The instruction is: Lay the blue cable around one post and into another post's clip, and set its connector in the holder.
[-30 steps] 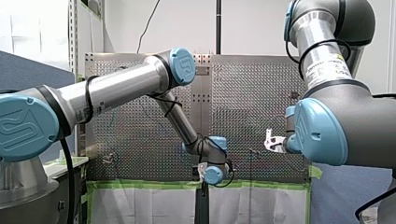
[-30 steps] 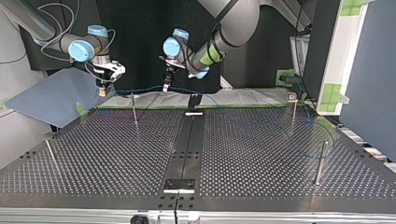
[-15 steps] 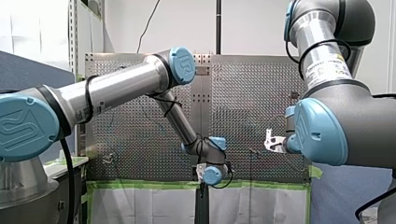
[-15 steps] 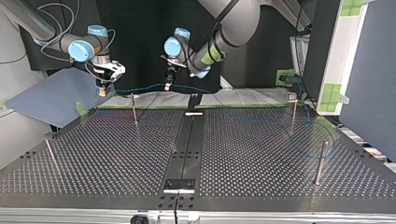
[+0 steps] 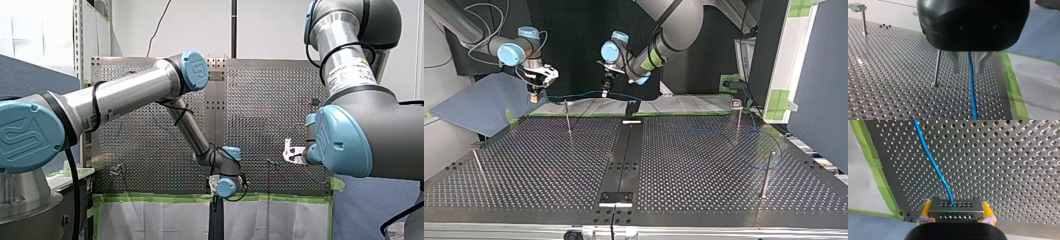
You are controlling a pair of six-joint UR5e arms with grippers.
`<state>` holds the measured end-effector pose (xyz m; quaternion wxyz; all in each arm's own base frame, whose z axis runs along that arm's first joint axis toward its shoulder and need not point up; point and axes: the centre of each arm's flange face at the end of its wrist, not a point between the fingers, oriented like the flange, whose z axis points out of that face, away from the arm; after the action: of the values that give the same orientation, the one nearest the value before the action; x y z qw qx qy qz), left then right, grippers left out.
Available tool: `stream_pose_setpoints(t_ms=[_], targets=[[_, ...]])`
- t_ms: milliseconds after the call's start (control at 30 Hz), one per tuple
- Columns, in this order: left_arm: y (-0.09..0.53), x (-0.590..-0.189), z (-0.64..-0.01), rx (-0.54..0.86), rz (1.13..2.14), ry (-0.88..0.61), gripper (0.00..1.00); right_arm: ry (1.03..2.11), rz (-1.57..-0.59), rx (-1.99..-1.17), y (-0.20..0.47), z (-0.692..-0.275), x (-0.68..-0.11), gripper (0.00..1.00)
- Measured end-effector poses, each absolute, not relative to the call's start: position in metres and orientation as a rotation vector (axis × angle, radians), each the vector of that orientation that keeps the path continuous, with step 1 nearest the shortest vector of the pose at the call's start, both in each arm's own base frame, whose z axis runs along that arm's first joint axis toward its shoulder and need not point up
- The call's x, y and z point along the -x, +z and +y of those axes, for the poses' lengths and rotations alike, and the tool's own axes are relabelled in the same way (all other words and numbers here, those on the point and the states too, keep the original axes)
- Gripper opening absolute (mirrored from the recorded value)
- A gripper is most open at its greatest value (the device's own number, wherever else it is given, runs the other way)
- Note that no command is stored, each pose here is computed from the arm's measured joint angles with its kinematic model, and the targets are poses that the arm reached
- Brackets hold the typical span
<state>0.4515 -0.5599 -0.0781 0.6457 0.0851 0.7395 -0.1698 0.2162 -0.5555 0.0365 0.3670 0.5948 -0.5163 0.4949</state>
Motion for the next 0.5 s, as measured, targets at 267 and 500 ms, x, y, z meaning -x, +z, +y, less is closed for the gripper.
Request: stream_pose_setpoints(t_ms=[267,500], targets=[[-0.0782,-0.4514,-0.5599,-0.198,1.683,-0.382,0.13,1.272,-1.325,-1.527,0.0370,-0.5563,-0.2161,0.00],[-0.0783,-0.4515,-0.5597,-0.206,1.682,-0.375,0.06,1.273,-1.324,-1.525,0.0373,-0.5569,-0.2158,0.00]])
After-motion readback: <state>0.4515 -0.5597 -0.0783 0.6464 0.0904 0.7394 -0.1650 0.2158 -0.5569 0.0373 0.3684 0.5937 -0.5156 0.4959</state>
